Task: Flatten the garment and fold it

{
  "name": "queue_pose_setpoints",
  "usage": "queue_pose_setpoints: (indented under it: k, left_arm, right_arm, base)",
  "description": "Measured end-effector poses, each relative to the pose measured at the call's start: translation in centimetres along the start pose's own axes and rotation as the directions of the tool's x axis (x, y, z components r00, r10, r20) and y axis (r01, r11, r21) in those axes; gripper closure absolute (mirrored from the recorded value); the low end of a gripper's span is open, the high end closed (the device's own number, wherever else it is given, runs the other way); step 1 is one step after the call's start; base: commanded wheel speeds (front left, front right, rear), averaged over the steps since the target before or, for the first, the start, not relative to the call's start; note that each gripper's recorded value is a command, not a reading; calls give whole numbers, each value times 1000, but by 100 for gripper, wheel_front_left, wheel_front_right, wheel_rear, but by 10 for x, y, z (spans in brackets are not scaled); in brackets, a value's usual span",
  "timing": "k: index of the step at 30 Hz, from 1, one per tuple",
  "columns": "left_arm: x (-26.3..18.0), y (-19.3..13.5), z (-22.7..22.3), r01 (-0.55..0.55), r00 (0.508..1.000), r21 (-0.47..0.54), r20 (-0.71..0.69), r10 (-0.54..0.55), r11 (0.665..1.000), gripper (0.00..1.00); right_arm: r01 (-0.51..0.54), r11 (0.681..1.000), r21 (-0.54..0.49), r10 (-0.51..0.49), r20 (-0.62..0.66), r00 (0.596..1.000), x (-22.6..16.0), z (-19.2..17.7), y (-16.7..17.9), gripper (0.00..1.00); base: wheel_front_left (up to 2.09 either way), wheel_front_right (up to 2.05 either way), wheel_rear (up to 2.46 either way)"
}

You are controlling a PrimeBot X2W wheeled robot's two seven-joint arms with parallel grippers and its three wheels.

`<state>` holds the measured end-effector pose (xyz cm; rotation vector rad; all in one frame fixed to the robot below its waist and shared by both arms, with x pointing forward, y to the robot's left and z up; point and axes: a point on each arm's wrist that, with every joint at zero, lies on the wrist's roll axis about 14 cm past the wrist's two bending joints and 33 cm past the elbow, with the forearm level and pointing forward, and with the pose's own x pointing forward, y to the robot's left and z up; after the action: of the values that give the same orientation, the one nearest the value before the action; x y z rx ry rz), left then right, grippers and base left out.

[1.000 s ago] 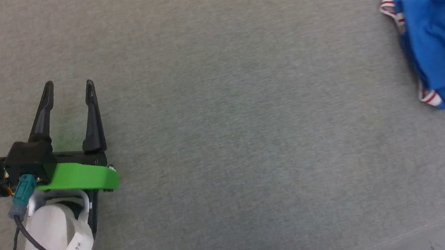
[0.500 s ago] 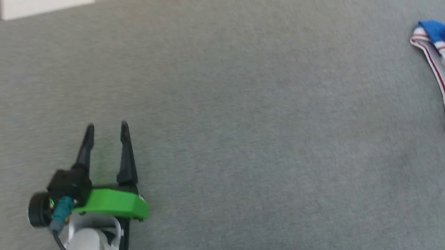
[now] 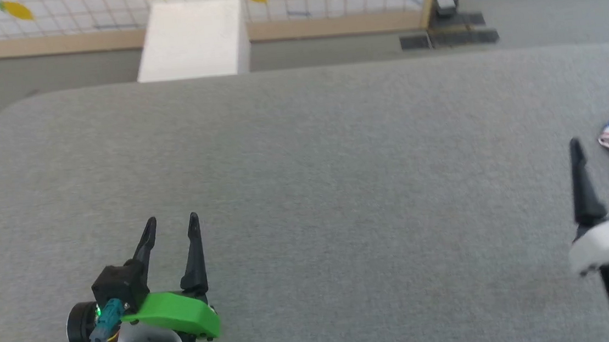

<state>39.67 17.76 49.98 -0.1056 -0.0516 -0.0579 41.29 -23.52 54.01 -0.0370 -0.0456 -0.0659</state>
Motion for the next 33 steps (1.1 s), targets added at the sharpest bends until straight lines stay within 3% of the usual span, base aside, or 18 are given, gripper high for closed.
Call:
queue_pose_setpoints:
  k: [11, 25, 26, 33]
  left_arm:
    - [-21, 15, 16, -51, 998, -5, 40, 51, 999, 0]
    - [-25, 16, 7, -61, 998, -21, 10, 61, 998, 0]
    - [-25, 16, 7, -60, 998, -21, 9, 60, 998, 100]
    - [-25, 15, 7, -58, 998, -21, 8, 58, 998, 100]
  right_arm:
    - [-152, 986, 67, 148, 60, 987, -34, 2, 57, 0]
    - [-169, 979, 112, 165, 37, 986, -42, -9, 64, 0]
    - [-168, 979, 111, 165, 37, 986, -42, -9, 64, 100]
    - [-167, 980, 110, 164, 37, 986, -42, -9, 64, 100]
  base:
    - [0, 0, 0]
    - [0, 0, 0]
    - [0, 0, 0]
    - [0, 0, 0]
